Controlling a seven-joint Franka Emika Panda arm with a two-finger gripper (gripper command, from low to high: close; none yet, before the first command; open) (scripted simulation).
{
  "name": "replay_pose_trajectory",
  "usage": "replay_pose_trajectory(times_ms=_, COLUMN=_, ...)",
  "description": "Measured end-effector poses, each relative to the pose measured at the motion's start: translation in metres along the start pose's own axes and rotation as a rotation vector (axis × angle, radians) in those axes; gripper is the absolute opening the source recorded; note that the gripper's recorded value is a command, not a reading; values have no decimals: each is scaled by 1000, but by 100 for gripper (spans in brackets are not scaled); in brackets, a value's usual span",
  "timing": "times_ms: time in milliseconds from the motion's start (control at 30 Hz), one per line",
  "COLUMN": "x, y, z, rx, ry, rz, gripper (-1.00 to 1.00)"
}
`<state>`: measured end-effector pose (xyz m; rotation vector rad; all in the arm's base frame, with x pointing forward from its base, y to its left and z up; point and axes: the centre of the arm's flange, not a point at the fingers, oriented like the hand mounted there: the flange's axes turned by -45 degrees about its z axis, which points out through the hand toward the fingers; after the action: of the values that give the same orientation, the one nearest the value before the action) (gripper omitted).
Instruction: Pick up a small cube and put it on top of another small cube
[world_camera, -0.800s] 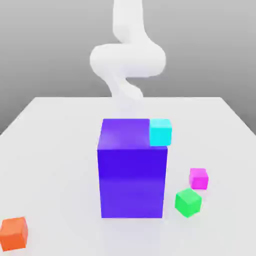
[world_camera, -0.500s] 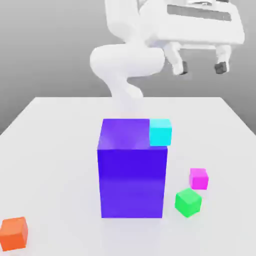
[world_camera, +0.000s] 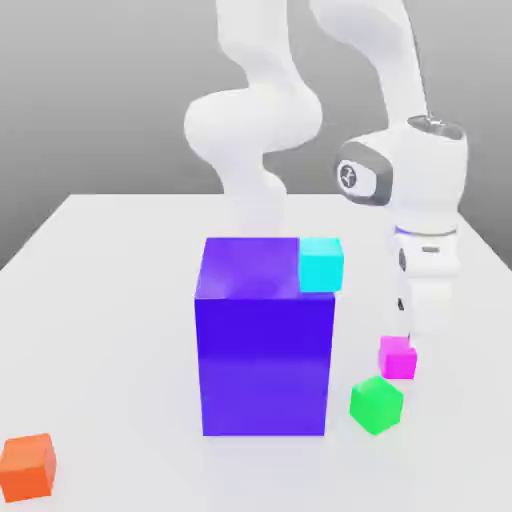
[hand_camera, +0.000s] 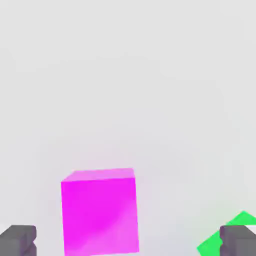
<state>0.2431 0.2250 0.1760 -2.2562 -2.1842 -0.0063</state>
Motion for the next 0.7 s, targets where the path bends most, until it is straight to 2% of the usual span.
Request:
replay_pose_trajectory(times_ms=167, x=-2, y=-1, z=40, rx=3, ry=-2, rz=0, gripper=0)
replay_pose_trajectory(times_ms=200, x=-3, y=-2, z=47, rx=3, ry=-3, rz=0, gripper=-100)
replay_pose_trajectory(times_ms=433, x=-3, y=-2, z=48, rx=3, ry=-4, rz=0, gripper=-100)
replay_pose_trajectory(times_ms=700, x=-2, y=-2, z=-9, rx=2, ry=-5, rz=-2, gripper=-100)
